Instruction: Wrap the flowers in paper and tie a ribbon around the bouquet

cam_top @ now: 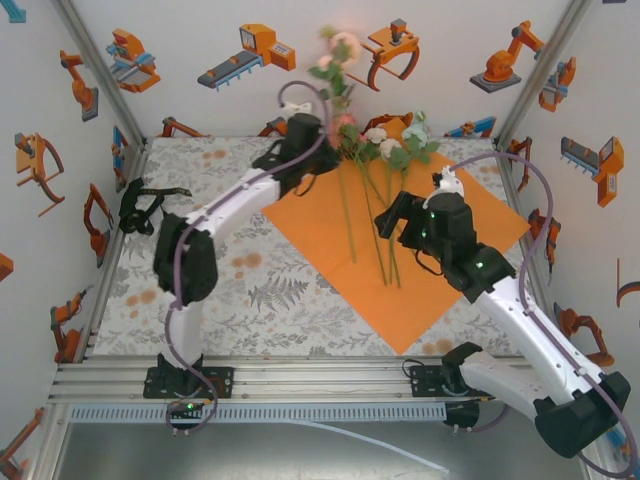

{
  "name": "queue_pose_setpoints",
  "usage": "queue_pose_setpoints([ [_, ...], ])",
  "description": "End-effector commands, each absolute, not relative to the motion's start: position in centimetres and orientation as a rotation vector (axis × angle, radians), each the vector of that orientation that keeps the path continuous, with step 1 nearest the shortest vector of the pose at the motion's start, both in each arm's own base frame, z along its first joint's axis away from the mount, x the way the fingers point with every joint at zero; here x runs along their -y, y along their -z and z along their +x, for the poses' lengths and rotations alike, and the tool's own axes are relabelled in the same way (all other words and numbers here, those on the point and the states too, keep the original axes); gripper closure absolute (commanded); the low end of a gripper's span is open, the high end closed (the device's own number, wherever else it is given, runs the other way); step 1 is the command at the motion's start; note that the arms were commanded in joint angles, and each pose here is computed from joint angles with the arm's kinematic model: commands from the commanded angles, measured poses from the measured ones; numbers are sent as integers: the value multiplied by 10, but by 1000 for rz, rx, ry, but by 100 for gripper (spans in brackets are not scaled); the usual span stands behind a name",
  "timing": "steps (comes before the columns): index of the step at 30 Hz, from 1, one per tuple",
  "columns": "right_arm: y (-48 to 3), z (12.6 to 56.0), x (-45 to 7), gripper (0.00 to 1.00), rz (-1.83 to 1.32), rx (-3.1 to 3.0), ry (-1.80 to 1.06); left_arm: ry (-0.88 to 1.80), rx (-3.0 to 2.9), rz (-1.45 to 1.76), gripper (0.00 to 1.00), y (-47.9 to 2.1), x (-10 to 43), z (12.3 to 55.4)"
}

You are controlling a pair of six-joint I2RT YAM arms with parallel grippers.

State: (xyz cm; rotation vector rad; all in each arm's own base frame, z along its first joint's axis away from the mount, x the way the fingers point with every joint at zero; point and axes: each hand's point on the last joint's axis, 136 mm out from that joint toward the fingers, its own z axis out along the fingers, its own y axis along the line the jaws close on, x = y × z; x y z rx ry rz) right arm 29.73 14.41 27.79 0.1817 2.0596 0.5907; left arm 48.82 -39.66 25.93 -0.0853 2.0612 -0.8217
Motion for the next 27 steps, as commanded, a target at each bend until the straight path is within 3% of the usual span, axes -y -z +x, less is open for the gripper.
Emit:
queue_pose_setpoints([
  [1,-285,288,-134,21,215,-2024,-591,858,-2089,-157,100,-226,445,498],
  [6,-283,276,-120,20,213,-2027,-542,870,-2149,-102,100,-192,495,502],
  [17,-292,266,-118,20,166,-2006,-543,824,-2252,-110,99,-123,497,505],
  [22,-301,263,-114,19,161,-1989,-536,842,-2267,-109,72,-118,501,503],
  [27,-301,261,-107,19,182,-1985,-502,827,-2221,-66,67,-153,494,502],
])
